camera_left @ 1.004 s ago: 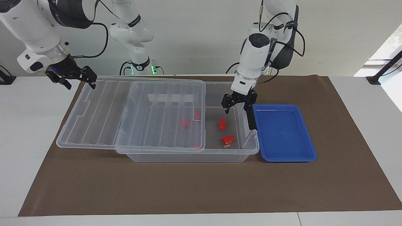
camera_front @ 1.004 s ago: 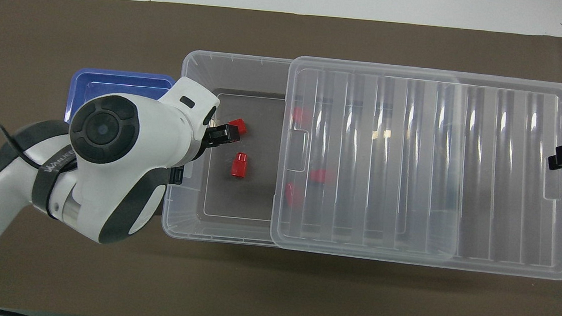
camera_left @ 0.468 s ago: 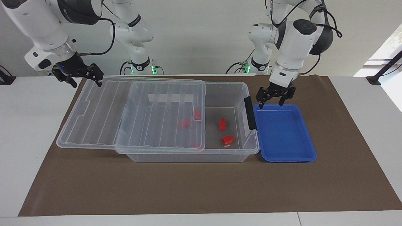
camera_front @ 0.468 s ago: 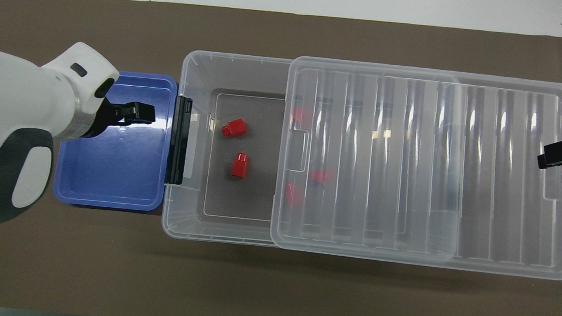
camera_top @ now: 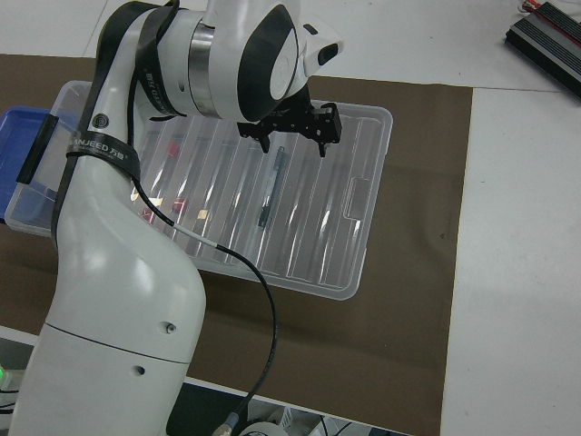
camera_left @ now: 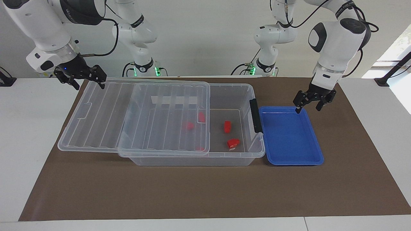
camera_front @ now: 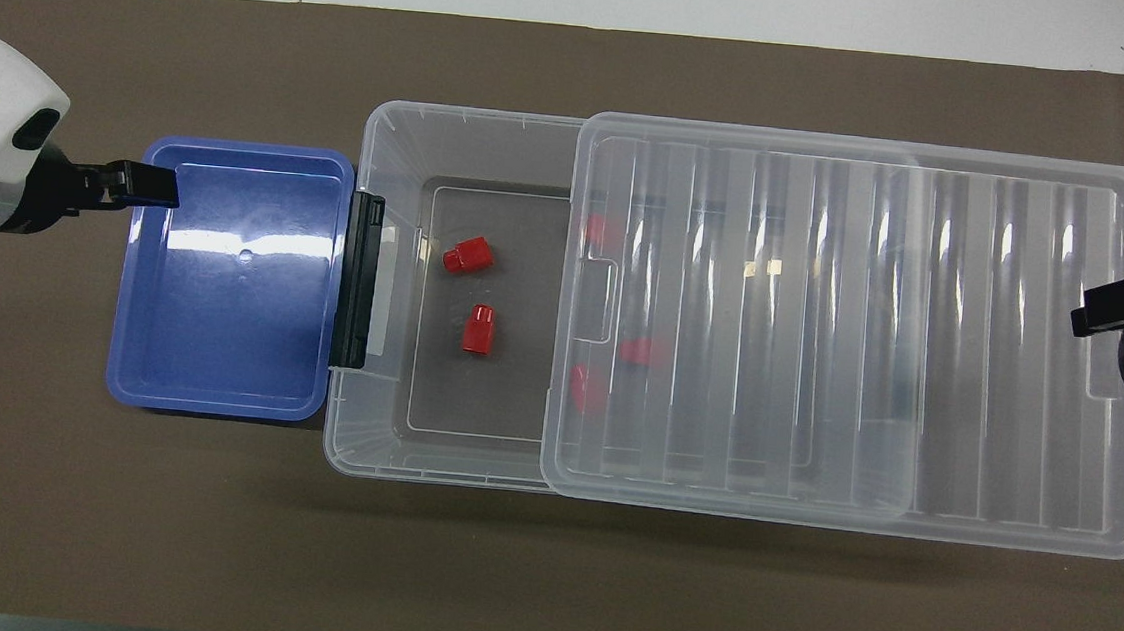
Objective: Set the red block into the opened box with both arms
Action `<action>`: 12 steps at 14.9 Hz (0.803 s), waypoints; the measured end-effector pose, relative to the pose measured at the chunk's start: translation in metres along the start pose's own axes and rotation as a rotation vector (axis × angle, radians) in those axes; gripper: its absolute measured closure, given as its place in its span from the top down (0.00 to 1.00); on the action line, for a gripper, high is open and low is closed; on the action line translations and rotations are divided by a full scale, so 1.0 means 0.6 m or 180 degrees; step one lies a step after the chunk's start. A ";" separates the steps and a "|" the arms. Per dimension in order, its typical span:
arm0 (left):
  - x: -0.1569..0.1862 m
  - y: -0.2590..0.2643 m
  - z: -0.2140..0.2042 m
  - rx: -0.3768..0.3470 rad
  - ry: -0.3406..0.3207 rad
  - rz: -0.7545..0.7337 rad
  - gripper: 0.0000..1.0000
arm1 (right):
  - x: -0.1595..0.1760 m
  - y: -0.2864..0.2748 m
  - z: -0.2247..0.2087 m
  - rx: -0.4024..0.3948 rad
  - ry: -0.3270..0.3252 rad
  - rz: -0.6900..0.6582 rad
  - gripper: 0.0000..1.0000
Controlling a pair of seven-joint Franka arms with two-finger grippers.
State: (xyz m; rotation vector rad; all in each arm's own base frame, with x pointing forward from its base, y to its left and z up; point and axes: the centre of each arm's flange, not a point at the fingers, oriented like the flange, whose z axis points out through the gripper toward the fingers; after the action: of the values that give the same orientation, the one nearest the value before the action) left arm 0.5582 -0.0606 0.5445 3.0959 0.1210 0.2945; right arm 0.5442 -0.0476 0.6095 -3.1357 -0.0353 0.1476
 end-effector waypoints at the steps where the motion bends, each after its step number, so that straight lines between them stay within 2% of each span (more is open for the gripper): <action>1: 0.004 -0.004 -0.011 0.0001 0.0010 -0.0016 1.00 | 0.000 0.000 0.000 0.0000 -0.0002 0.0000 1.00; 6: 0.026 -0.018 -0.079 0.0010 -0.0031 -0.0057 1.00 | 0.000 0.000 0.001 0.0000 -0.0007 0.0006 1.00; 9: 0.033 -0.022 -0.093 0.0016 -0.0092 -0.0050 1.00 | 0.002 0.028 0.013 -0.0006 0.0031 0.0045 1.00; 10: 0.032 -0.022 -0.091 0.0020 -0.0128 -0.0045 1.00 | 0.002 0.050 0.020 -0.0008 0.0056 0.0011 0.93; 12: 0.029 -0.020 -0.085 0.0028 -0.0200 -0.0035 1.00 | -0.006 0.116 0.044 -0.0006 0.0102 -0.0121 0.68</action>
State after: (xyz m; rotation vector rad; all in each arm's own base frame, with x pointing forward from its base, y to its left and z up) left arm 0.5647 -0.0461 0.5975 3.1082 0.1382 0.1969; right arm 0.5397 -0.1173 0.5833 -3.1364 -0.0950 0.0970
